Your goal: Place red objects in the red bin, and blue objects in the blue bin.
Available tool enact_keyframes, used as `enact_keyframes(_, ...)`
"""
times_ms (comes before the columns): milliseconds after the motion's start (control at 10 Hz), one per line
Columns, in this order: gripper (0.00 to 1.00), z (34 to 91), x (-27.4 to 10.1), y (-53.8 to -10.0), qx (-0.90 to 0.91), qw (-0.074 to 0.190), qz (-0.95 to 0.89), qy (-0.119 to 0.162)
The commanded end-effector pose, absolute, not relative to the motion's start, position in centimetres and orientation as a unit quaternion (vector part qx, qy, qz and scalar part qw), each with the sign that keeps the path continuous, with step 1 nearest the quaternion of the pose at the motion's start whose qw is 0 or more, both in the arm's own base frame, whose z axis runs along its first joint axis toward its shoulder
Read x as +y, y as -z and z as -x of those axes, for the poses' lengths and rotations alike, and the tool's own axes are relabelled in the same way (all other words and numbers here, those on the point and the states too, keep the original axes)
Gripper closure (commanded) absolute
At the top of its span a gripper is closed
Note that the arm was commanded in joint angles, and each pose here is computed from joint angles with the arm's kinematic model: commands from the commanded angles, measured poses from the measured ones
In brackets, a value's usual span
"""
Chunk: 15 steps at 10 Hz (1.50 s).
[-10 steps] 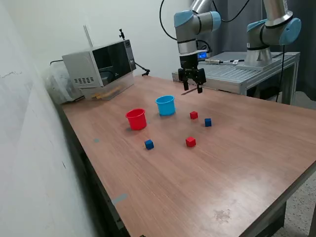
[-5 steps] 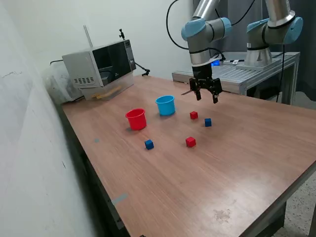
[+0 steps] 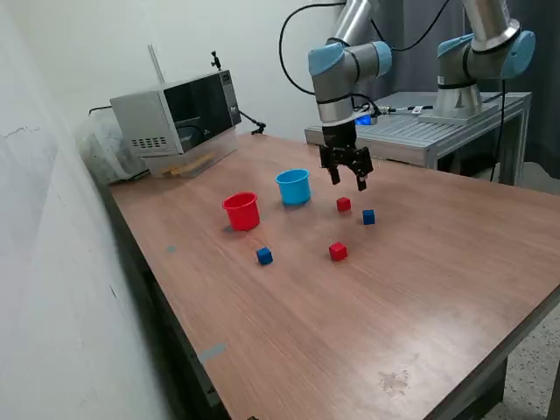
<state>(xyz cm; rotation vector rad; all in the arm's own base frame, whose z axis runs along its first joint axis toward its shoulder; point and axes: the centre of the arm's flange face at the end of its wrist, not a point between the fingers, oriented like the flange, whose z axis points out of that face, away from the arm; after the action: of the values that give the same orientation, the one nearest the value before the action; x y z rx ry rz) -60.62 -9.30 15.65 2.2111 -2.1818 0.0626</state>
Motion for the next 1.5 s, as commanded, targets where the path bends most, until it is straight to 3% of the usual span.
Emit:
enact_keyframes(0, 0.00, 61.1, -7.6, -14.9, -0.712, 0.016, -0.701, -0.023)
enact_keyframes(400, 0.00, 61.1, -9.0, -12.2, -0.704, 0.012, -0.709, -0.032)
enact_keyframes(1200, 0.00, 61.3, -7.1, -11.4, -0.715, 0.009, -0.698, -0.036)
enact_keyframes(1300, 1.00, 61.3, -7.2, -11.3, -0.715, 0.009, -0.698, -0.037)
enact_keyframes(1400, 1.00, 61.3, -7.2, -10.9, -0.715, 0.007, -0.698, -0.039)
